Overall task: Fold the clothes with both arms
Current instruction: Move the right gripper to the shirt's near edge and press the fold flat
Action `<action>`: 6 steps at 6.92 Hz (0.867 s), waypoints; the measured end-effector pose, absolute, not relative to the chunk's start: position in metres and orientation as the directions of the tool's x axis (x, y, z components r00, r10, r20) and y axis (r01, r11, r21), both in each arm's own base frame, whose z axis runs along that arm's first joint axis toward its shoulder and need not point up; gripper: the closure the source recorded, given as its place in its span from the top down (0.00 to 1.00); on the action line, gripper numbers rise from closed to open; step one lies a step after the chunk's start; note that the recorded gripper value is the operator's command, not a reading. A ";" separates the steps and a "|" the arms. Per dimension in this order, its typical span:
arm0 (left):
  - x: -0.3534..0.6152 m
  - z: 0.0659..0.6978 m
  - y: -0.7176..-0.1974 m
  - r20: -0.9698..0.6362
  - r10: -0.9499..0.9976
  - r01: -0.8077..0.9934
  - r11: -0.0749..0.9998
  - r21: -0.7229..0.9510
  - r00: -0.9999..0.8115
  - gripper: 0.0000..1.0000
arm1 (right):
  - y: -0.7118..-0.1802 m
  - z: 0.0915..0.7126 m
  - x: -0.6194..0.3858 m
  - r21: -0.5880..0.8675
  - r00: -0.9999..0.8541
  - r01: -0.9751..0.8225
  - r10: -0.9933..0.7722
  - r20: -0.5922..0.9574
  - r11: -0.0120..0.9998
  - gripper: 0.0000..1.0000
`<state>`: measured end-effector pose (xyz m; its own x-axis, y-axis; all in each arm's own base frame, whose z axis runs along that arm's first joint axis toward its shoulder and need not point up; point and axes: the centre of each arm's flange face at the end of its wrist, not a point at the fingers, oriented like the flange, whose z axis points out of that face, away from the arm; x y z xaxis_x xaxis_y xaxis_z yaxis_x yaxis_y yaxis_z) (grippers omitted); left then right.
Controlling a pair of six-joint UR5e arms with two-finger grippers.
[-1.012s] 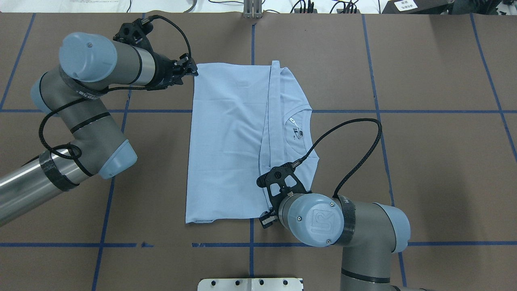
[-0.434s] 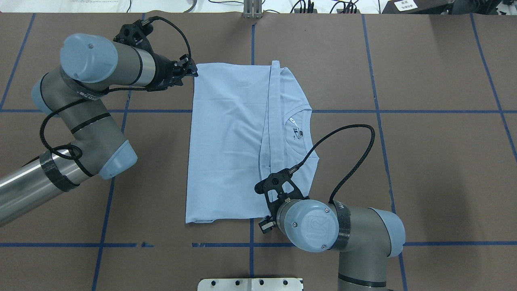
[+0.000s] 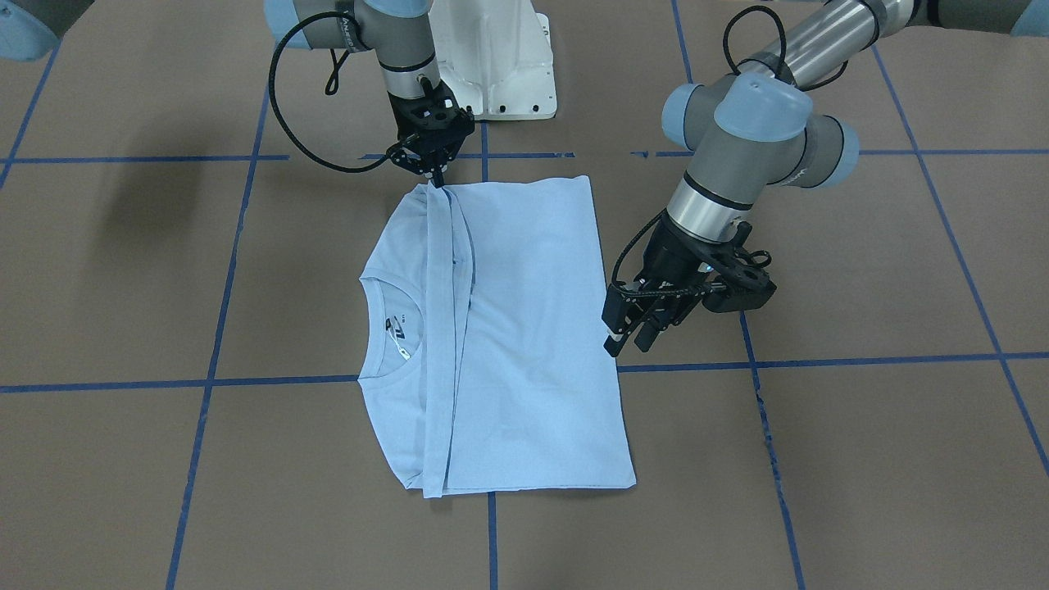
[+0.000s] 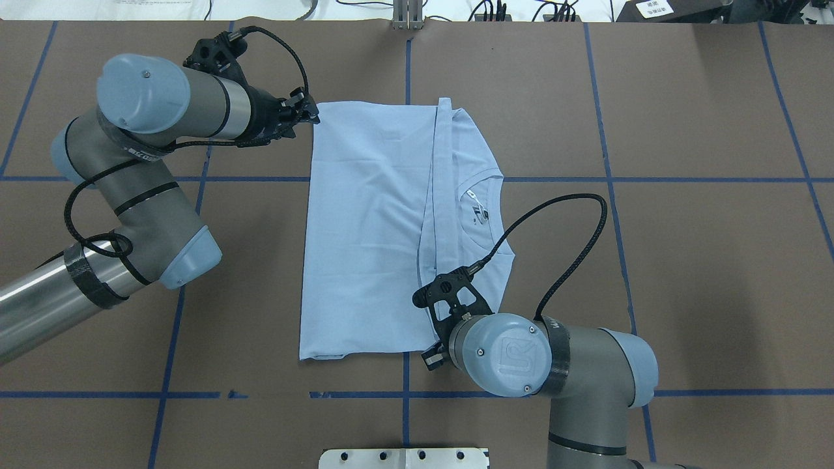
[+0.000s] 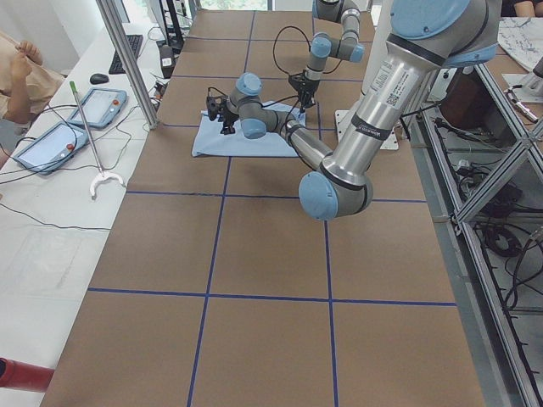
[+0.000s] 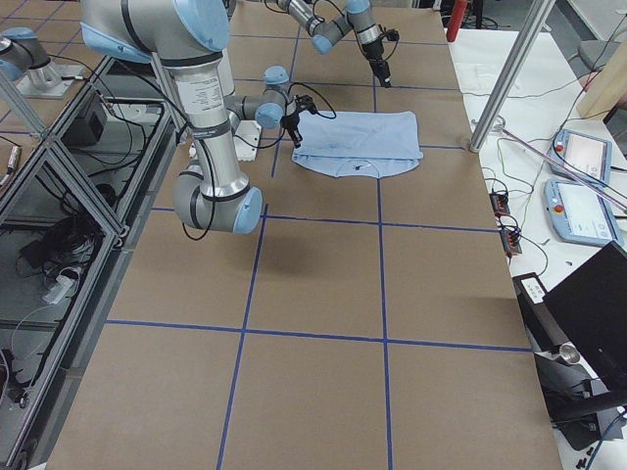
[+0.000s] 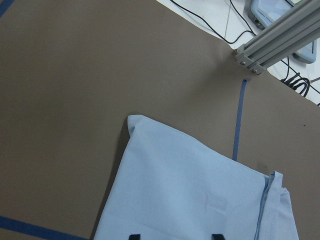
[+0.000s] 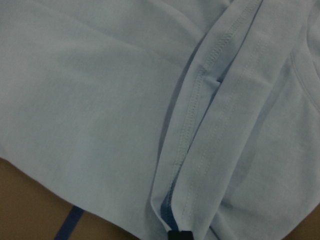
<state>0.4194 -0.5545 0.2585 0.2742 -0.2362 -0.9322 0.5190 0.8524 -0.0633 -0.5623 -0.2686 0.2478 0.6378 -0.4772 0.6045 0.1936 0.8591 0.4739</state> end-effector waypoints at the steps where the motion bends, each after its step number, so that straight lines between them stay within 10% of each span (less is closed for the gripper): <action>1: 0.419 0.257 -0.554 -0.933 -0.235 0.519 0.852 -0.063 0.273 0.57 | -0.274 0.252 -0.552 0.467 0.629 0.206 -0.482 0.610 0.860 0.00; 5: 0.420 0.255 -0.554 -0.933 -0.250 0.524 0.848 -0.081 0.260 0.58 | -0.259 0.289 -0.520 0.345 0.672 0.136 -0.342 0.656 0.929 0.00; 6: 0.420 0.256 -0.554 -0.932 -0.255 0.526 0.846 -0.086 0.258 0.58 | -0.250 0.296 -0.518 0.294 0.683 0.102 -0.282 0.674 0.950 0.28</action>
<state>0.4201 -0.5540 0.2559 0.2579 -0.2553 -0.9318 0.5260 0.8461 -0.0863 -0.5179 -0.2503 0.2959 0.6826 -0.2821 0.6742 0.1020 0.9503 0.2943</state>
